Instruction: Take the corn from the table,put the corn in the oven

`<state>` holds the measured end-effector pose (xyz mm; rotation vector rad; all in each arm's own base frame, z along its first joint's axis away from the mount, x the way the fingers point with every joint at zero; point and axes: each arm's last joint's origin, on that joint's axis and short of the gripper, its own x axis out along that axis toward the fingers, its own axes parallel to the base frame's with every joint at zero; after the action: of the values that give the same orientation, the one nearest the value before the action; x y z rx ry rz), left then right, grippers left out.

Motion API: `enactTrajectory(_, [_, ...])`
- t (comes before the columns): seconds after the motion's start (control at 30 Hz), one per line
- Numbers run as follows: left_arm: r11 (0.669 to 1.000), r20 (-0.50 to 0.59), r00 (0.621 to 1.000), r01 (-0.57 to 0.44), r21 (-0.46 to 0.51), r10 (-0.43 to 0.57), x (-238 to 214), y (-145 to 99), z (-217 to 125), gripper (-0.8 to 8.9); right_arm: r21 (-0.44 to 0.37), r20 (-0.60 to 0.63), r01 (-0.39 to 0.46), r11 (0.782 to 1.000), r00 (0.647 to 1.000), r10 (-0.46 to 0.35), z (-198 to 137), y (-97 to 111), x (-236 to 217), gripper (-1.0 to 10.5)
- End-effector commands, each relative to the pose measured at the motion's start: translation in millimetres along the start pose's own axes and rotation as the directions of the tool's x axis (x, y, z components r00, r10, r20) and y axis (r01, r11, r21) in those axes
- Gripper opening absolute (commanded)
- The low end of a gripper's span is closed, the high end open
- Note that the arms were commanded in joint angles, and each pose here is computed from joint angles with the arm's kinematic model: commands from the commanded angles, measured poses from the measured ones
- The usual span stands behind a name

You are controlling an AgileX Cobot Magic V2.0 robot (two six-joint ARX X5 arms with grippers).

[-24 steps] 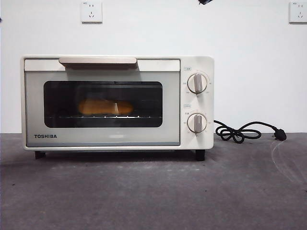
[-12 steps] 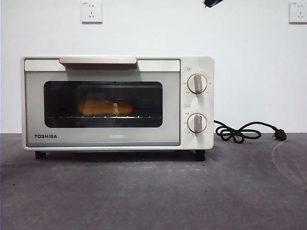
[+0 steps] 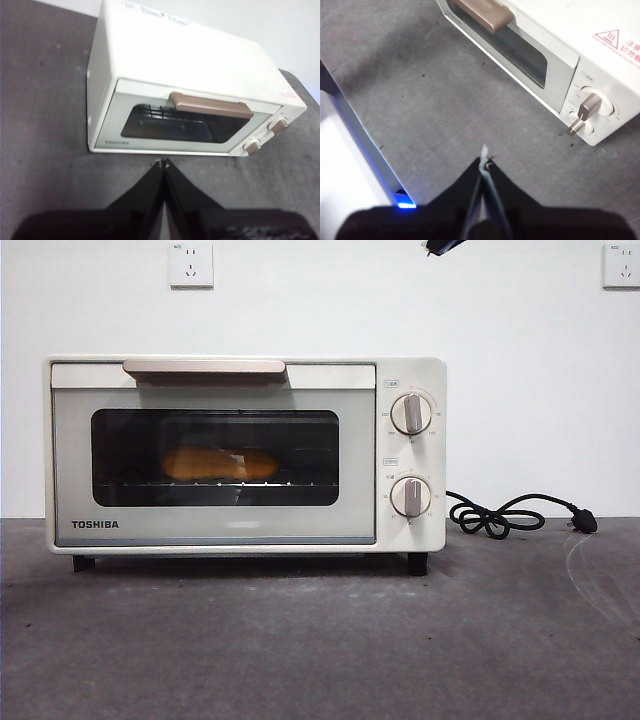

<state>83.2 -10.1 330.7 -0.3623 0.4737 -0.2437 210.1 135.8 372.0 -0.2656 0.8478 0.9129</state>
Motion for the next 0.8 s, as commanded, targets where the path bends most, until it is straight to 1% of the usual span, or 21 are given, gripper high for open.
enactTrajectory(0.03, [1.0,-0.024,1.0,-0.01,-0.026,0.01,5,2,0,-0.04,-0.005,0.01,0.002,1.0,1.0,-0.002,0,1,-2,0.0])
enactTrajectory(0.2, [0.999,-0.078,0.997,-0.029,-0.042,0.026,19,5,3,-0.04,-0.005,0.007,0.017,1.0,1.0,-0.017,0,0,-2,0.0])
enactTrajectory(0.37, [0.996,-0.159,0.986,-0.063,-0.064,0.053,39,11,5,-0.04,-0.005,0.007,0.016,1.0,1.0,-0.016,0,0,-2,0.0])
enactTrajectory(0.47, [0.996,-0.154,0.986,-0.07,-0.063,0.059,38,11,5,-0.04,-0.005,0.008,0.016,1.0,1.0,-0.016,0,0,-2,0.0])
enactTrajectory(0.5, [0.997,-0.141,0.989,-0.06,-0.04,0.054,34,10,5,-0.04,-0.005,0.007,0.016,1.0,1.0,-0.016,0,0,-2,0.0])
enactTrajectory(0.53, [0.999,-0.121,0.991,-0.048,0.008,0.049,30,9,5,-0.04,-0.005,0.008,0.016,1.0,1.0,-0.016,0,0,-2,0.0])
enactTrajectory(0.6, [0.999,-0.067,0.997,-0.036,0.031,0.038,21,6,5,-0.04,-0.005,0.008,0.016,1.0,1.0,-0.016,0,0,-2,0.0])
enactTrajectory(0.63, [0.999,-0.019,0.999,-0.035,0.041,0.036,16,4,6,-0.04,-0.005,0.008,0.016,1.0,1.0,-0.016,0,0,-2,0.0])
enactTrajectory(0.7, [0.998,0.141,0.99,-0.031,0.051,0.024,1,-2,12,-0.04,-0.005,0.008,0.016,1.0,1.0,-0.016,0,0,-2,0.0])
enactTrajectory(0.73, [0.997,0.225,0.974,-0.026,0.067,0.011,-7,-5,15,-0.04,-0.005,0.008,0.016,1.0,1.0,-0.016,0,0,-2,0.0])
enactTrajectory(0.77, [0.995,0.327,0.944,0.001,0.103,-0.035,-19,-10,18,-0.04,-0.005,0.007,0.016,1.0,1.0,-0.016,0,0,-2,0.0])
enactTrajectory(0.8, [0.99,0.397,0.915,0.015,0.141,-0.07,-27,-13,19,-0.04,-0.005,0.007,0.016,1.0,1.0,-0.016,0,0,-2,0.0])
